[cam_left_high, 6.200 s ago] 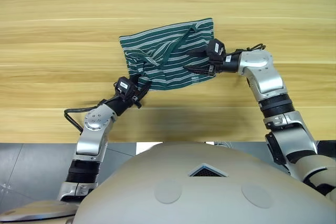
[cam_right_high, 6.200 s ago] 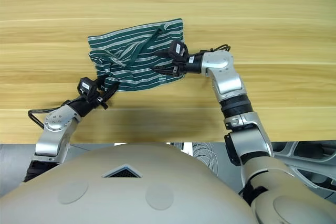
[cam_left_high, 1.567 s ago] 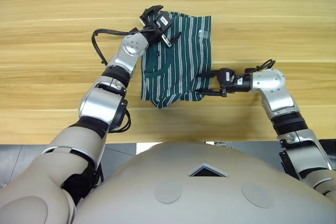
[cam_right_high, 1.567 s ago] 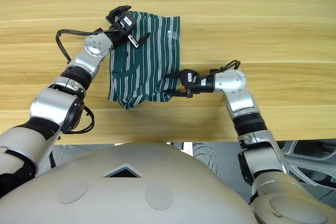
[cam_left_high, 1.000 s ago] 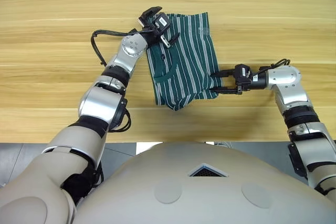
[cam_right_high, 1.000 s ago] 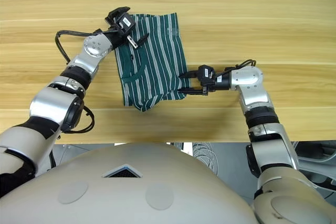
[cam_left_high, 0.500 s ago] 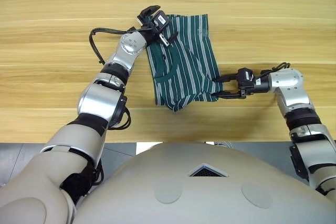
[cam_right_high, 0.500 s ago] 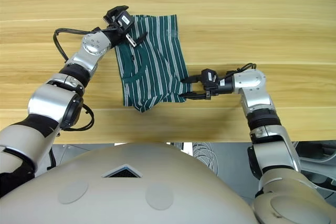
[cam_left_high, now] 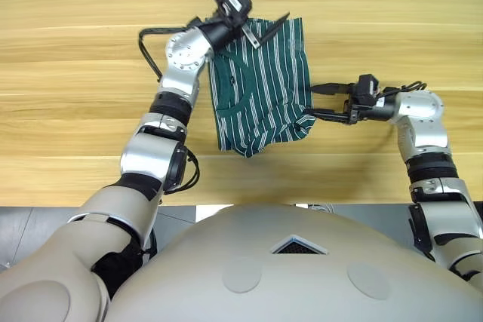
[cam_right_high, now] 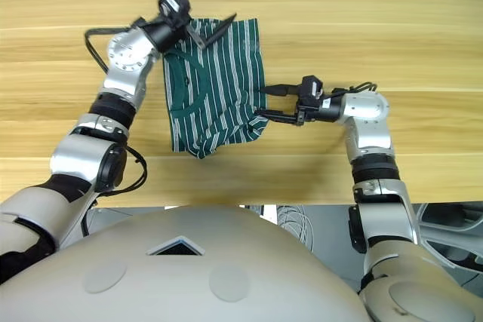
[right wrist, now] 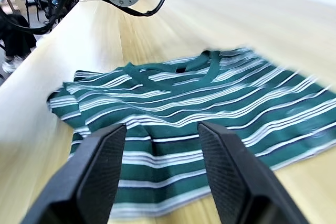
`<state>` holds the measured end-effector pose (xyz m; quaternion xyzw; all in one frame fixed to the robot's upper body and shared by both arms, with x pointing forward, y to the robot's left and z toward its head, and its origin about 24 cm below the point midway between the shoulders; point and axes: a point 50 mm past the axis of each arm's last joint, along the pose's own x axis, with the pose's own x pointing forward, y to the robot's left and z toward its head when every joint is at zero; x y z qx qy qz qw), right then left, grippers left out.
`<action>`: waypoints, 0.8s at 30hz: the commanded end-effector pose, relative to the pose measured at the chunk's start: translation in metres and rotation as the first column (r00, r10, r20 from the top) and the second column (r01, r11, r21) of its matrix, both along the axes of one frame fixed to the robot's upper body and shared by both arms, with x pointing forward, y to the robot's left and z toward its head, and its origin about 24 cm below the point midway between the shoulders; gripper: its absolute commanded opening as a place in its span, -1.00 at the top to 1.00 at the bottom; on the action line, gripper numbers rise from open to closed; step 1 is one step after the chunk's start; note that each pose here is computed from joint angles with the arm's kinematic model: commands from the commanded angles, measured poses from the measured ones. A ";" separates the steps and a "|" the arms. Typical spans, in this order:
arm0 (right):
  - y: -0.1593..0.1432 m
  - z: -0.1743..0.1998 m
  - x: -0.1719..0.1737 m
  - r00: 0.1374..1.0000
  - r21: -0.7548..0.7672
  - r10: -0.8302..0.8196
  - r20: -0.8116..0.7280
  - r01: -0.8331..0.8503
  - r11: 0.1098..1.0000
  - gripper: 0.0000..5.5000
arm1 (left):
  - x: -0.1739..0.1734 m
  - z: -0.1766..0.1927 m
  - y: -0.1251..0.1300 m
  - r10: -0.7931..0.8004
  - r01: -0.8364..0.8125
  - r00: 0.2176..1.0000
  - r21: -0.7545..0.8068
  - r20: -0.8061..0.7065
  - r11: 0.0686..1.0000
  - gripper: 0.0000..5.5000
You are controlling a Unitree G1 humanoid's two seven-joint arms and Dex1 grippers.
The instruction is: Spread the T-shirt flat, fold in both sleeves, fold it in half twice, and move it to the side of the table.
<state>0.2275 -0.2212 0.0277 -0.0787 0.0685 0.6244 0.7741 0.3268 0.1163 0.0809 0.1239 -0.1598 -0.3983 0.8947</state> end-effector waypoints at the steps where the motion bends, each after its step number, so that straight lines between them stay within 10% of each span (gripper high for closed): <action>1: -0.023 0.011 -0.016 0.997 -0.058 0.008 0.075 -0.004 0.998 0.07 | -0.029 0.002 0.069 0.063 -0.067 0.997 0.114 0.038 0.991 -0.96; 11: -0.021 -0.007 -0.002 0.962 -0.387 0.110 0.250 -0.004 0.922 0.01 | -0.134 -0.049 0.150 -0.030 0.039 0.999 0.677 -0.025 0.735 -0.96; 24: 0.016 -0.032 -0.006 0.917 -0.417 0.345 0.202 -0.238 0.877 -0.30 | -0.163 -0.078 0.108 -0.341 0.256 0.939 0.761 -0.049 0.596 -0.96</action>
